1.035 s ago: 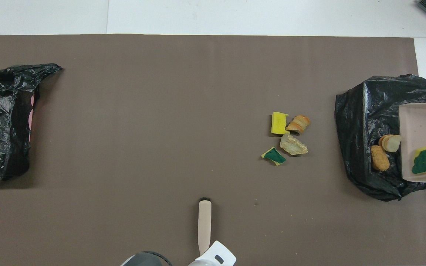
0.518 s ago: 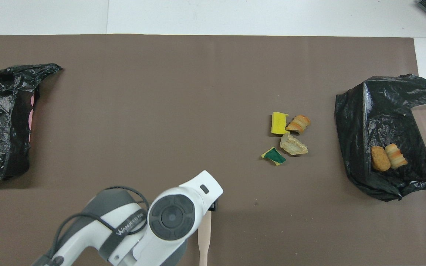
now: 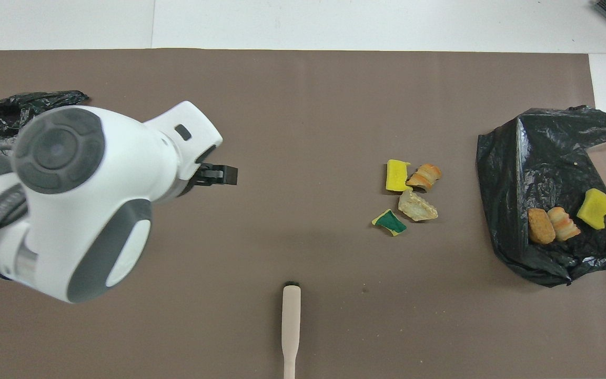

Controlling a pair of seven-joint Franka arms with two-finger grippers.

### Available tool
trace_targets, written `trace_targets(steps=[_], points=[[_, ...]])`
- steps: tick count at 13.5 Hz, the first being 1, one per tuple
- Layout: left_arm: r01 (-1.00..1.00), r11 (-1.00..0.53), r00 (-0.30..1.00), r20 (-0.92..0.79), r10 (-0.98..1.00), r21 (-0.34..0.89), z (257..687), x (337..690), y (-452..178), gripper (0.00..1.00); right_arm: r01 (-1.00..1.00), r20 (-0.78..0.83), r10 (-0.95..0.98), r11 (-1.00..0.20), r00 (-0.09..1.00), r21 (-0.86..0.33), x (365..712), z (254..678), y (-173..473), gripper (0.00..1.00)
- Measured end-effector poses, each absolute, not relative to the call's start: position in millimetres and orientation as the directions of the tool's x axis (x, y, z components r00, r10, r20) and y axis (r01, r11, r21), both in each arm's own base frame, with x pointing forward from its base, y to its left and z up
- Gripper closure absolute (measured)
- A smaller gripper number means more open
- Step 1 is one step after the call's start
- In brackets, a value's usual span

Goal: Sweep and dump trash in bin

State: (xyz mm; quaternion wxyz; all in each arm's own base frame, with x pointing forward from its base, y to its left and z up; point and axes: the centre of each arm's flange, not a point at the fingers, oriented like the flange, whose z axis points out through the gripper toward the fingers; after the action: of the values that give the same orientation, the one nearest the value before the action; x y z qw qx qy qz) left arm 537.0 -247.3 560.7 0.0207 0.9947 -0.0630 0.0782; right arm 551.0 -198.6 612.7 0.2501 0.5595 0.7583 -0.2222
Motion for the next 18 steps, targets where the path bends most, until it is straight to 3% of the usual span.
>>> trace_targets(steps=[2,8,14,18], points=[[-0.161,-0.987,0.972,0.174,-0.157,0.006,600,555,-198,0.0,0.97,-0.626,0.749,0.238,-0.216,-0.051,550,622,-184,0.67],[-0.181,-0.983,0.979,0.089,-0.183,-0.028,661,551,-97,0.0,0.993,-0.597,0.795,-0.049,0.105,0.108,528,688,-85,0.67],[-0.163,-0.987,0.987,0.014,-0.163,-0.017,692,514,-80,0.0,0.899,-0.362,0.829,-0.343,0.426,0.273,530,671,35,0.67],[-0.159,-0.987,0.987,-0.036,-0.158,-0.01,690,509,-58,0.0,0.778,-0.219,0.753,-0.558,0.621,0.287,536,644,98,0.67]])
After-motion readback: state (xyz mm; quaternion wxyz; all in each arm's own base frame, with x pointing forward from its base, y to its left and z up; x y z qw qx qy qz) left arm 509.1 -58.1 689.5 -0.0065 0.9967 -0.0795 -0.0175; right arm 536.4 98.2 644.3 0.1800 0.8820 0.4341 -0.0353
